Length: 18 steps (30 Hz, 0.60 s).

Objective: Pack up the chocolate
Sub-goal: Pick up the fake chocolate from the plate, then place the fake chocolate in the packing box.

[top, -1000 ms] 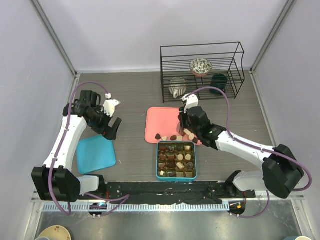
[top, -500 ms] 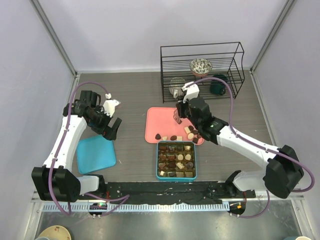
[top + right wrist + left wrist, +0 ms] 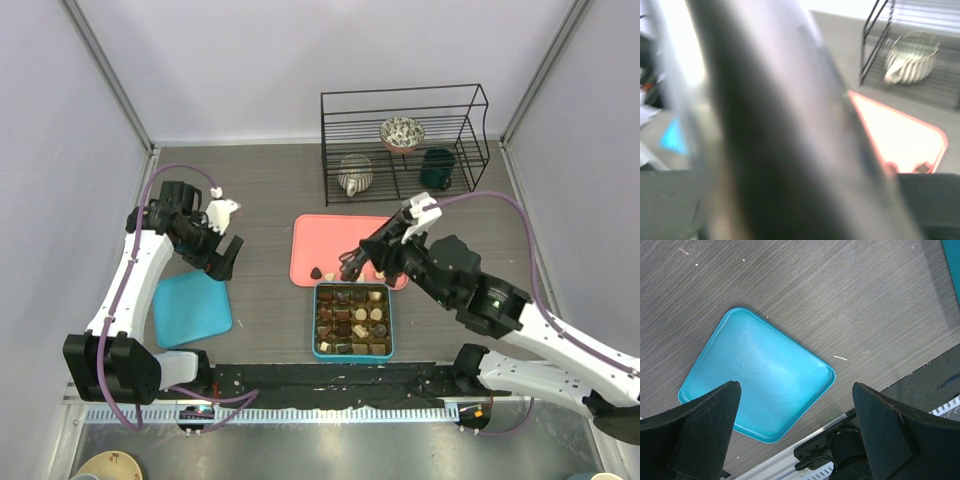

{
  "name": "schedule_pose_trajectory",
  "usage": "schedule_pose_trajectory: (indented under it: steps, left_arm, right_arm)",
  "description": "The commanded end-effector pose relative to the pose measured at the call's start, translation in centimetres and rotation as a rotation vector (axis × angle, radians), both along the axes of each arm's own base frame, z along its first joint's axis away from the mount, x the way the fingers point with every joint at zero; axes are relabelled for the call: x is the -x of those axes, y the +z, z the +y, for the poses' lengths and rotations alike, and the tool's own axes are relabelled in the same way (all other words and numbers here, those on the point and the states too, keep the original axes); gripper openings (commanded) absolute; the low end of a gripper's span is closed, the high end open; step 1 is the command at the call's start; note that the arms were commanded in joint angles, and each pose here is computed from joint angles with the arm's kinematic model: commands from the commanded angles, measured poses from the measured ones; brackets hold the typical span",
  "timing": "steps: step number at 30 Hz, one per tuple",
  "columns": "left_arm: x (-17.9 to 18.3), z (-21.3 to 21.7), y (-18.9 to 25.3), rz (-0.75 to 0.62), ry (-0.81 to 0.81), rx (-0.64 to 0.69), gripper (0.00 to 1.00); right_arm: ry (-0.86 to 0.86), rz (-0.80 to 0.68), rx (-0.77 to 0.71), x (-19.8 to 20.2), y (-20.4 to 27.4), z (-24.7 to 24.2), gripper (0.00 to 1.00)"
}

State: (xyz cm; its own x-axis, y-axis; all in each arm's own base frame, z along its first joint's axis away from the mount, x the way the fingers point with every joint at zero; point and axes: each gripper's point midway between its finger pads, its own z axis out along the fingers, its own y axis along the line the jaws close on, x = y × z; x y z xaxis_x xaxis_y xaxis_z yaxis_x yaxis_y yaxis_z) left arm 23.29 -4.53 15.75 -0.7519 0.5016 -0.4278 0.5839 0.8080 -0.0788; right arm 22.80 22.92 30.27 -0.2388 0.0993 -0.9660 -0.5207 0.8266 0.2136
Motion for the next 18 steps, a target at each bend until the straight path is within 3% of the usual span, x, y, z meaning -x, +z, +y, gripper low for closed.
schedule_pose_trajectory:
  steps: [1,11,18]
  left_arm:
    - [-0.4,0.2,0.4,-0.041,0.003,-0.002,1.00]
    - [-0.4,0.7,0.0,-0.052,0.027,-0.025,1.00]
    - [-0.4,0.4,0.5,-0.054,0.034,-0.008,1.00]
  right_arm:
    - [0.000,0.167,-0.021,3.3,-2.4,-1.1,0.20]
    - [0.080,0.368,-0.055,8.2,-6.0,-2.0,0.22]
    - [0.095,0.379,-0.073,8.2,-6.9,-1.4,0.23]
